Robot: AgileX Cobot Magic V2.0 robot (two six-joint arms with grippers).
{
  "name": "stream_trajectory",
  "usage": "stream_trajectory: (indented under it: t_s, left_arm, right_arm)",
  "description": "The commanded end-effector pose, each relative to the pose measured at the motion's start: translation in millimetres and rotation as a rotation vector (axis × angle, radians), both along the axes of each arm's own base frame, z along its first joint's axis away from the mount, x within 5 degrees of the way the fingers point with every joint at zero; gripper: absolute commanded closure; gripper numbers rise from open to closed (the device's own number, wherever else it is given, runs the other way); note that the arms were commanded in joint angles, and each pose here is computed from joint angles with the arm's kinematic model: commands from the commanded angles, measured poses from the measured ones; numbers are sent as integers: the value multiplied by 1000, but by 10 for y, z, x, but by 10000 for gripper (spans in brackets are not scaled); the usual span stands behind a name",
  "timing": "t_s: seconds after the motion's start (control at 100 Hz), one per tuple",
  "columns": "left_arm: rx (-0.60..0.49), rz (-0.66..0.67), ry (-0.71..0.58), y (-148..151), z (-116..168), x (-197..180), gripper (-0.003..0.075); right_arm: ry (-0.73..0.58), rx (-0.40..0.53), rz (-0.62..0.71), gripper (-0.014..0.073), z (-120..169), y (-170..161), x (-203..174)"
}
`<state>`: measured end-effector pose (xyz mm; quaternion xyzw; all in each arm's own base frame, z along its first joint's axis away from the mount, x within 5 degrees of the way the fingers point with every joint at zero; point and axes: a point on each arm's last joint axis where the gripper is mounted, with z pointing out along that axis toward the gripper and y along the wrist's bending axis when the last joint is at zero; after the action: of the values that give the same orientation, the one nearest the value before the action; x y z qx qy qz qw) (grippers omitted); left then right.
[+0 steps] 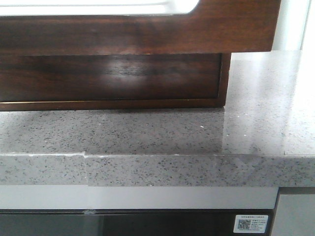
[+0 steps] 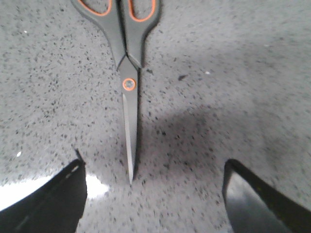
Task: Put scissors in drawer with both arms
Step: 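Grasp the grey-and-orange scissors with the right gripper and lift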
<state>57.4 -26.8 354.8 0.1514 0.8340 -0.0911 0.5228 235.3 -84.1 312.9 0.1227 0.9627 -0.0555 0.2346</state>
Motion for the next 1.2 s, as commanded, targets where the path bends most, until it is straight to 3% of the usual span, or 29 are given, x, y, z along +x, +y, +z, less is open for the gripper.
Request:
stream_trajectory:
  t_s: [0.0, 0.26, 0.86, 1.05, 1.19]
  left_arm:
    - [-46, 29, -121, 5, 179, 96, 301]
    - [-42, -61, -136, -79, 194, 245, 301]
    - [-39, -70, -110, -95, 168, 347, 301]
    - [-39, -70, -110, -95, 168, 347, 301]
    - [-37, -69, -110, -94, 168, 347, 301]
  right_arm:
    - [-17, -10, 20, 90, 49, -71, 174]
    - [44, 49, 86, 228, -140, -168, 619]
    - [143, 58, 166, 253, -379, -283, 1060]
    - [150, 57, 175, 349, -388, -282, 1059]
    - [162, 62, 176, 357, -406, -281, 1057]
